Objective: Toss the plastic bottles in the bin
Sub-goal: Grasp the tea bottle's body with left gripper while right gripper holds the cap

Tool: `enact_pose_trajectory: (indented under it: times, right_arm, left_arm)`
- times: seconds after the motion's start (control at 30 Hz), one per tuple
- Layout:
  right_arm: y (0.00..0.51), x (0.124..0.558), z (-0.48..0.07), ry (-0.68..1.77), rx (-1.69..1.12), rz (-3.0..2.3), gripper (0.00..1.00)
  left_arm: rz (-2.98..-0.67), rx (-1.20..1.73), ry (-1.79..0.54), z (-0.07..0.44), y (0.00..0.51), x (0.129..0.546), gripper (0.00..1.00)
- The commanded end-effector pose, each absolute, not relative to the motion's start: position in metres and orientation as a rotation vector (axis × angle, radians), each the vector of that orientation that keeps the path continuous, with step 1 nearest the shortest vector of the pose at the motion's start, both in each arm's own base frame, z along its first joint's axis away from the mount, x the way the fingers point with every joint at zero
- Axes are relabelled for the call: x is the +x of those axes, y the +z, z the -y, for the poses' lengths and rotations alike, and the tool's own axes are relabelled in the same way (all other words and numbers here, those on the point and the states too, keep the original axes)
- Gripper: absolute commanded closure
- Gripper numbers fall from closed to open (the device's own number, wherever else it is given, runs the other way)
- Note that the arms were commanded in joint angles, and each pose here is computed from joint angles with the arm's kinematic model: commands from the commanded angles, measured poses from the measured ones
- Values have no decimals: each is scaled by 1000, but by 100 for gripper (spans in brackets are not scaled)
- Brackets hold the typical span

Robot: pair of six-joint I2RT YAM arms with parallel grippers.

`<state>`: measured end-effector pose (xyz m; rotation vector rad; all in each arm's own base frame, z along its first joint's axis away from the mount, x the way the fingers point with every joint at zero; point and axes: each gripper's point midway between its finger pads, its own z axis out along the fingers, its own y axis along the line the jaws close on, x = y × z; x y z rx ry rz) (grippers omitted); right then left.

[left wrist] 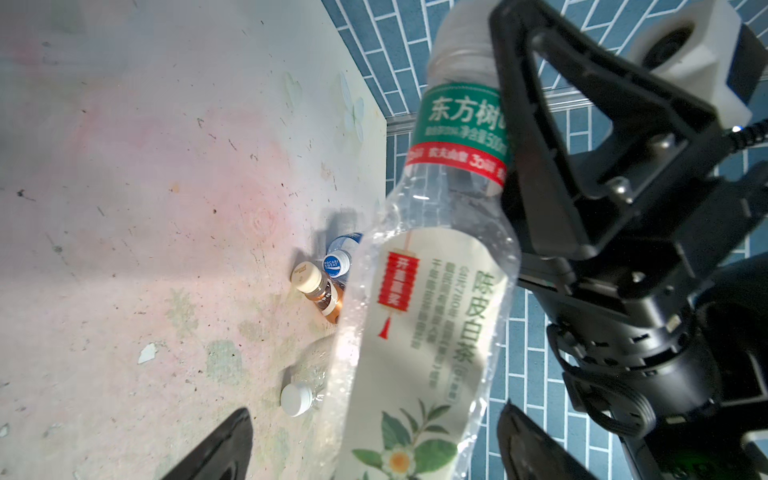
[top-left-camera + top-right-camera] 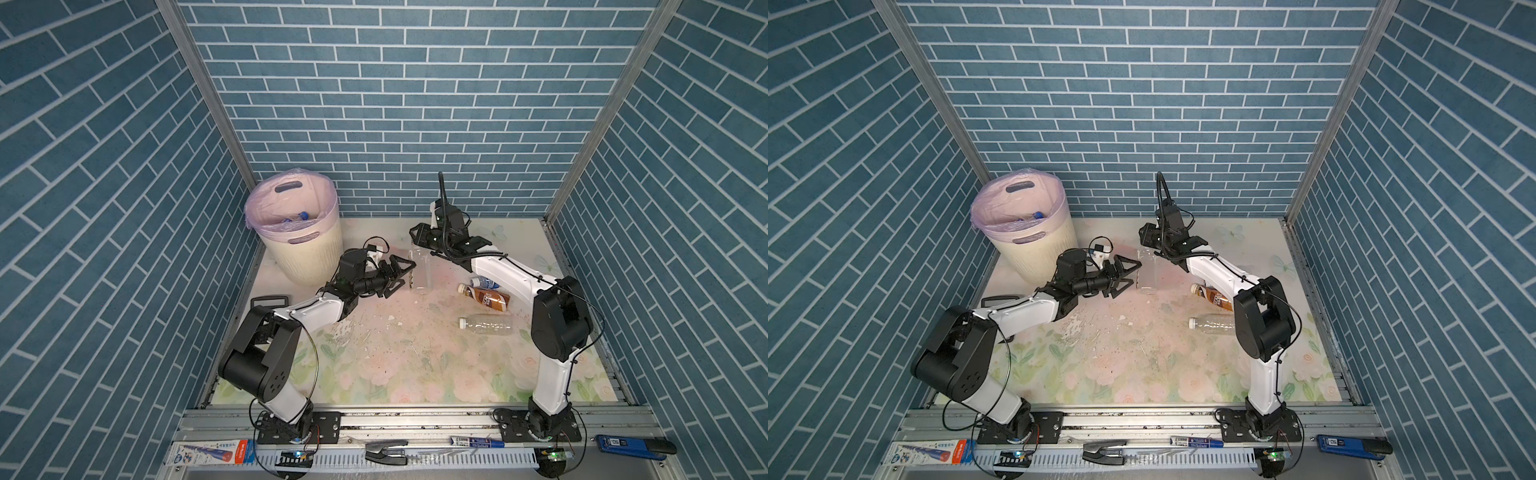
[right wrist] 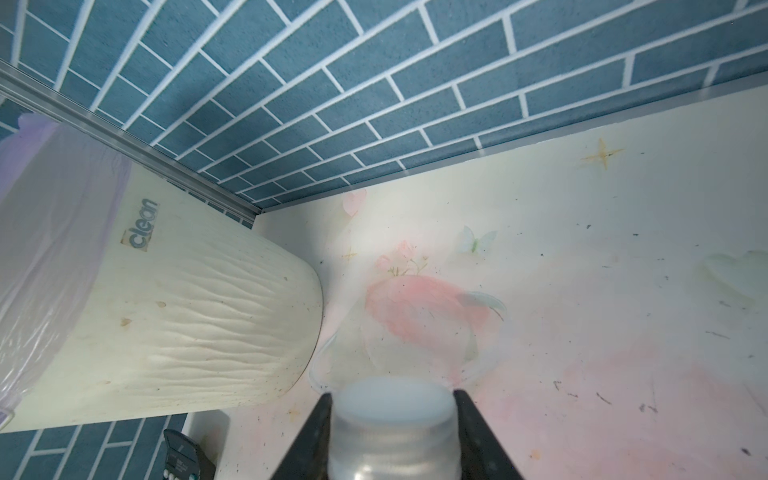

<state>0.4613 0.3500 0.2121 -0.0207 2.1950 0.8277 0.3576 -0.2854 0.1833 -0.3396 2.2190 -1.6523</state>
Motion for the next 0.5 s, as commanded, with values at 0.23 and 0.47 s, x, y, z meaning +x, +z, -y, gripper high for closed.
enact_pose_trajectory:
  times: [0.23,0.47]
  right_arm:
    - [231,464,-388,974,-15,-2146,71]
    - [247,463,-395,1025,-10,-2120,71]
  left_arm:
    - [-2229,-305,-1671,295,180,359,17]
    - [-2230,-314,-1681,295,178,360,26]
